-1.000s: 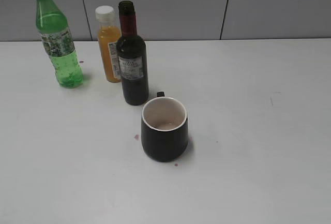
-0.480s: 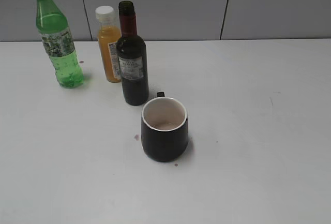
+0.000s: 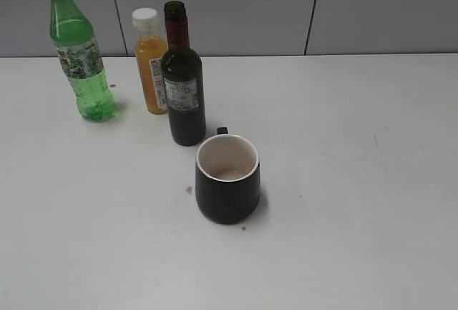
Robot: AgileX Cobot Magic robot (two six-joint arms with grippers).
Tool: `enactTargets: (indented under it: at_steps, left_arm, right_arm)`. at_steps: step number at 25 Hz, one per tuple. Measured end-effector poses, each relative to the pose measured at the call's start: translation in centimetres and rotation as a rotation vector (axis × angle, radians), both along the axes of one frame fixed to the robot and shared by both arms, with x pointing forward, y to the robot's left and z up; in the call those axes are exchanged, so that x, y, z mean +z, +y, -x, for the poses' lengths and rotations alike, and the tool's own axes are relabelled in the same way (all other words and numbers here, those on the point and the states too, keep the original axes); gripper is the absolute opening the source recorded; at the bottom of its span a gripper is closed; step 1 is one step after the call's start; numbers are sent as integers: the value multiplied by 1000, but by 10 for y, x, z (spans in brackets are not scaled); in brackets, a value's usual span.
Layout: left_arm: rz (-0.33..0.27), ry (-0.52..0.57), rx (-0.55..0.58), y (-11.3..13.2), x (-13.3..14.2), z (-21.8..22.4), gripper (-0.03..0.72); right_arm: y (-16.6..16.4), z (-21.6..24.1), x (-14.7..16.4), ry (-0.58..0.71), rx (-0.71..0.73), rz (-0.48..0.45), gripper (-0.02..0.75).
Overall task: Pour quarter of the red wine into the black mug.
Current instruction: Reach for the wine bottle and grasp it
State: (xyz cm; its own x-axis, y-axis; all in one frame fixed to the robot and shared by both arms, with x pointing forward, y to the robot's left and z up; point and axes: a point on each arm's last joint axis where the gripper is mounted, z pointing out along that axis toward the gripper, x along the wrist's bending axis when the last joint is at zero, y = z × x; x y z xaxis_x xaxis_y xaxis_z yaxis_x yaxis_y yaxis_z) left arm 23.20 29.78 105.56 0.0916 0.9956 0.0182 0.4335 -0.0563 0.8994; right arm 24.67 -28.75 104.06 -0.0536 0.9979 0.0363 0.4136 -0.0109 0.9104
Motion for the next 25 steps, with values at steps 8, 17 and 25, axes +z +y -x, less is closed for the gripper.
enactTargets:
  at_steps: [8, 17, 25]
  left_arm:
    - [0, 0, 0, 0, 0, 0, 589]
    - [5, 0, -4, -1, 0, 0, 589]
    - [22, -2, -15, -2, 0, 0, 589]
  right_arm:
    - [0, 0, 0, 0, 1, -1, 589]
    - [0, 0, 0, 0, 1, -2, 587]
    - [0, 0, 0, 0, 1, -3, 587]
